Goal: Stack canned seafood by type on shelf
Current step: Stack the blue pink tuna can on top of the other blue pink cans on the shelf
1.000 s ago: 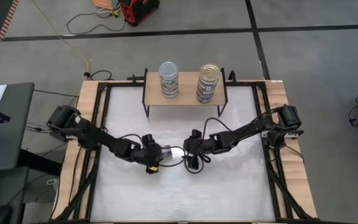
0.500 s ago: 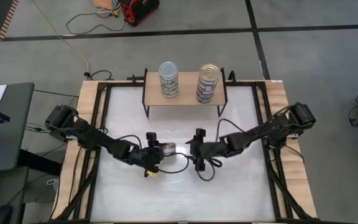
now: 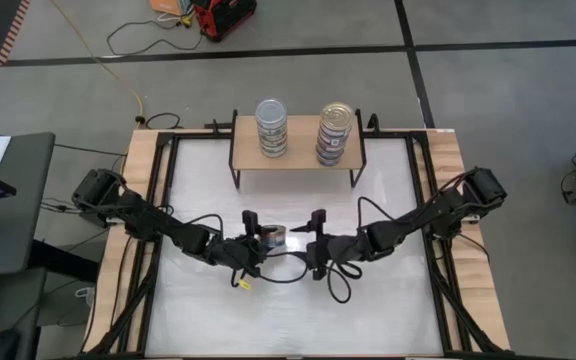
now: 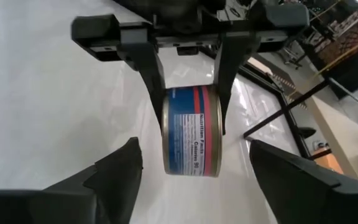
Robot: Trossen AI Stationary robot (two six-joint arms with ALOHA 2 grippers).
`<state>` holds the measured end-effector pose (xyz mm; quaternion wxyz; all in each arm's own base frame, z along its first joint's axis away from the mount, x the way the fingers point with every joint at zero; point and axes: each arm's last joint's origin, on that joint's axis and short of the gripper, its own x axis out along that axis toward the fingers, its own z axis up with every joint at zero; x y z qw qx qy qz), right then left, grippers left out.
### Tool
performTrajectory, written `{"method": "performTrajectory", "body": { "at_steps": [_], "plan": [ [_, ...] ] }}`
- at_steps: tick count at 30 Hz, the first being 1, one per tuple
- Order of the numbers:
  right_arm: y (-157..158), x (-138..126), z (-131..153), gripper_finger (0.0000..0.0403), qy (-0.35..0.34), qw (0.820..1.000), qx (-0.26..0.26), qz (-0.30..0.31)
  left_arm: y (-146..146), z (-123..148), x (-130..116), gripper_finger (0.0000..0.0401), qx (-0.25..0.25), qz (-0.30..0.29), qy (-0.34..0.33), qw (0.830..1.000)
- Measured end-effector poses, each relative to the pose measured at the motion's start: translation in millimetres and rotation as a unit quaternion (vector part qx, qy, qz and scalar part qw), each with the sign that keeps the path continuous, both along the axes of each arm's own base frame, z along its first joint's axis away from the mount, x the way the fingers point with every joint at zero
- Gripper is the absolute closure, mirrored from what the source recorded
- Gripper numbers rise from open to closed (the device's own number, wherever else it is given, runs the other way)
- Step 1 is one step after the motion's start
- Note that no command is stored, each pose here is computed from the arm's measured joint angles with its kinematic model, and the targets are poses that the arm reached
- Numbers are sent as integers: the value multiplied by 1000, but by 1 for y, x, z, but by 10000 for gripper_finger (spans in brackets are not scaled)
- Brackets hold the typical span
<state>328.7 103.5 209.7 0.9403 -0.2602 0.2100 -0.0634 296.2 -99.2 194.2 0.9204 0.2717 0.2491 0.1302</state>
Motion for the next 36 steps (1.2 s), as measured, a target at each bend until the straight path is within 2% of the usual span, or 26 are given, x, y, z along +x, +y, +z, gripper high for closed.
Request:
{"method": "performTrajectory", "body": {
  "at_steps": [5,10,13,19,24,28,34,36],
  "plan": [
    [-1,1,-1,44,2,1000,-2,-1,-1,1,1,217,7,-8,-3,1000],
    [-2,1,-1,25,5,1000,-14,3,-6,8,3,217,39,-33,-24,998],
    [-3,1,-1,19,8,1000,-18,3,-9,13,4,217,59,-47,-41,996],
    [-4,2,1,22,4,998,-65,-4,-15,25,6,216,103,-72,-79,989],
    [-5,4,5,50,-11,996,-92,-9,-15,29,7,216,131,-79,-87,984],
    [-7,4,6,100,-10,995,-100,-10,-15,31,7,215,144,-79,-89,982],
    [-6,4,5,181,-6,995,-104,-7,-14,31,7,209,131,-72,-96,984],
    [-6,4,5,186,-5,994,-106,-5,-13,31,8,204,119,-64,-100,986]
  ]
}}
